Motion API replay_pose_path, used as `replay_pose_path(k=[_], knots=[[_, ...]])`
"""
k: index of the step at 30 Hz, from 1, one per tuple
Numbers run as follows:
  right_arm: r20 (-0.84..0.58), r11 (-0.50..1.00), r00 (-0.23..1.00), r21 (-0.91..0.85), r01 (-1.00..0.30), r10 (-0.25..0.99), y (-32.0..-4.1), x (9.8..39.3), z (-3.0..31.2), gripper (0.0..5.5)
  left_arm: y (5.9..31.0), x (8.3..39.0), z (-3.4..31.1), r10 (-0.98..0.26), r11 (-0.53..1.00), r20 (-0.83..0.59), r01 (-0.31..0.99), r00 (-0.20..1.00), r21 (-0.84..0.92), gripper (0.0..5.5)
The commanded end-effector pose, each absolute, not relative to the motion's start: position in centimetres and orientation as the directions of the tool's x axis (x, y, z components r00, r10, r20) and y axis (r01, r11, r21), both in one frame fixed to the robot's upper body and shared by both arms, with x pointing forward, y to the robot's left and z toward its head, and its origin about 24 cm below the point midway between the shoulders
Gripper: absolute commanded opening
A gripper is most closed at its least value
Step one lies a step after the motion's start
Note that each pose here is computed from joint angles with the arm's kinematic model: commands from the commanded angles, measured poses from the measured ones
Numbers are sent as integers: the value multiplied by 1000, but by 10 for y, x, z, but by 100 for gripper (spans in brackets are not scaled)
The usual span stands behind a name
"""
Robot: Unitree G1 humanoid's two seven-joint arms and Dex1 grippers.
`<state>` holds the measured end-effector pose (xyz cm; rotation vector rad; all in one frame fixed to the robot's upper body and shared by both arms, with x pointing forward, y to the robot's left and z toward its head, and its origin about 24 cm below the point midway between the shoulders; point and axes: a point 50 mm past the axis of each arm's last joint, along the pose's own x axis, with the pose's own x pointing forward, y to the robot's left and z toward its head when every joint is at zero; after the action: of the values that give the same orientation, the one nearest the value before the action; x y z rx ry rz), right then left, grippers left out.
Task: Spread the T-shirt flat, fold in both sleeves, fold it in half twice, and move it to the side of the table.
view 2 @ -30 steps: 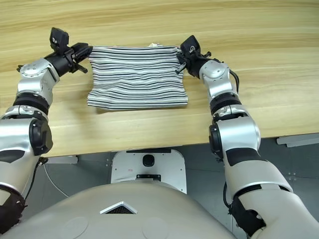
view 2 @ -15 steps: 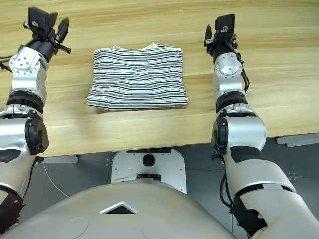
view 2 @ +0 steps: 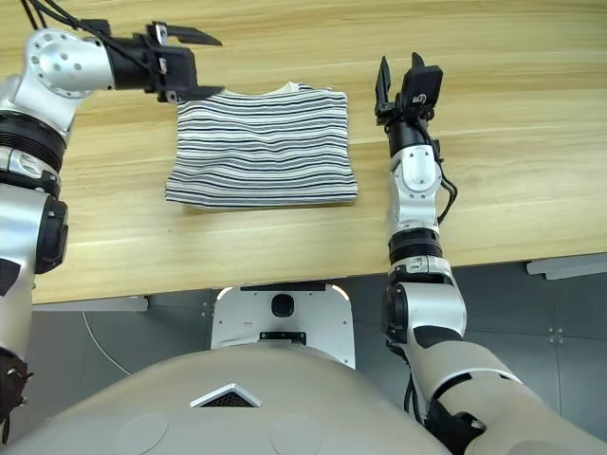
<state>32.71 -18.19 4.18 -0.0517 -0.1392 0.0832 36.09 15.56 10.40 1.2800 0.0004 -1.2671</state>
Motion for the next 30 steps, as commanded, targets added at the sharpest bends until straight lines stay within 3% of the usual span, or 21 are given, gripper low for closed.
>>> replay_pose_path(k=[1, 10, 13, 15, 20, 23, 26, 30], knots=[[118, 997, 990, -1, -73, 73, -177, 320, 34, 241, 158, 338, 59, -543, -485, -811, 707, 218, 515, 282], [145, 997, 988, 50, -58, 50, -174, 318, 39, 241, 191, 284, -3, -347, -662, -936, 722, -61, 199, 282], [156, 998, 987, 51, -44, 36, -175, 318, 41, 241, 183, 263, -17, -413, -634, -886, 765, -212, 112, 282], [167, 999, 986, 48, -23, 15, -178, 319, 43, 241, 169, 252, -25, -521, -576, -814, 810, -259, 111, 282], [194, 998, 980, 52, 37, -47, -191, 322, 51, 241, 142, 246, -30, -668, -341, -736, 925, -112, 169, 282], [223, 992, 968, 67, 104, -117, -205, 324, 58, 241, 110, 240, -27, -753, -124, -658, 975, 30, 186, 282], [261, 984, 949, 80, 161, -176, -218, 325, 67, 241, 86, 237, -22, -781, 43, -606, 981, 151, 189, 282], [336, 958, 897, 112, 264, -287, -242, 322, 85, 241, 46, 232, -15, -810, 175, -541, 974, 227, 147, 282]])
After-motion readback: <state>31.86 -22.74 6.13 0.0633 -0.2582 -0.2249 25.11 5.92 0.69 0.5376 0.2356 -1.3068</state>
